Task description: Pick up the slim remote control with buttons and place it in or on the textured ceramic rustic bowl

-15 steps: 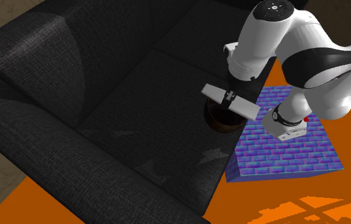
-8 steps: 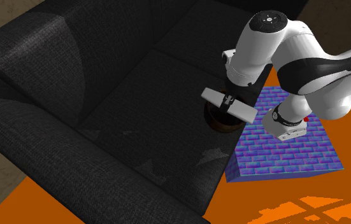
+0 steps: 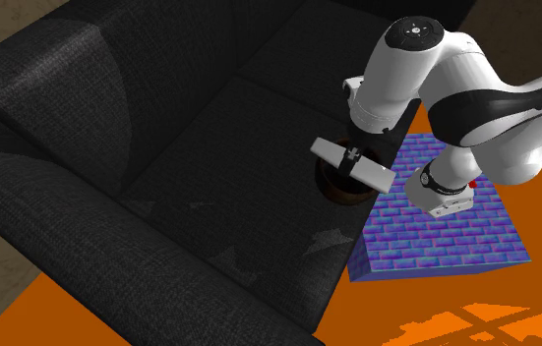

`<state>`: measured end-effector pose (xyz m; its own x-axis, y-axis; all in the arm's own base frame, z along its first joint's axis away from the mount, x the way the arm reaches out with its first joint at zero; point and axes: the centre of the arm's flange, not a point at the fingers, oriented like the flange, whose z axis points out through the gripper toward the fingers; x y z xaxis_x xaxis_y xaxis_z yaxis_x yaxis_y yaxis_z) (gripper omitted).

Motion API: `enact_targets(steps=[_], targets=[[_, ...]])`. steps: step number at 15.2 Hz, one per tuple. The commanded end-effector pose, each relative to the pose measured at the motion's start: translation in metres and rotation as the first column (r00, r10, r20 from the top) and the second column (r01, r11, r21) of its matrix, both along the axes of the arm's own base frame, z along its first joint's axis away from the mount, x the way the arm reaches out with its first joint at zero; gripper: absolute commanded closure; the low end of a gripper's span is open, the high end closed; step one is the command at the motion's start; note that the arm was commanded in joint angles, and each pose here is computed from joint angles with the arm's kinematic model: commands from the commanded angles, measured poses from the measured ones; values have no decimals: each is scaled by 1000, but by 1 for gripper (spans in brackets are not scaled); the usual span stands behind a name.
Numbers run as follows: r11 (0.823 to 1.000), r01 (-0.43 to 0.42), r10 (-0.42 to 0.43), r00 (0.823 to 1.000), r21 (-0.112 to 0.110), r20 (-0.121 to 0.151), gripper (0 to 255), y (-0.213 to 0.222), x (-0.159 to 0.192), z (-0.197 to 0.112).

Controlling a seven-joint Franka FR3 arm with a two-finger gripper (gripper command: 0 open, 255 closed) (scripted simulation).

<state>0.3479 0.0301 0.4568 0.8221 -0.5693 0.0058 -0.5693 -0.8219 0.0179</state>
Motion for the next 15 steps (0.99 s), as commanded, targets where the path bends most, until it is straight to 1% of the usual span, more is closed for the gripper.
enact_targets(steps=[1, 3, 7, 15], targets=[[1000, 0, 0, 1000, 0, 0, 0, 0, 0, 0], [1000, 0, 0, 1000, 0, 0, 0, 0, 0, 0], [1000, 0, 0, 1000, 0, 0, 0, 1, 0, 50], [1000, 0, 0, 1000, 0, 0, 0, 1, 0, 50]])
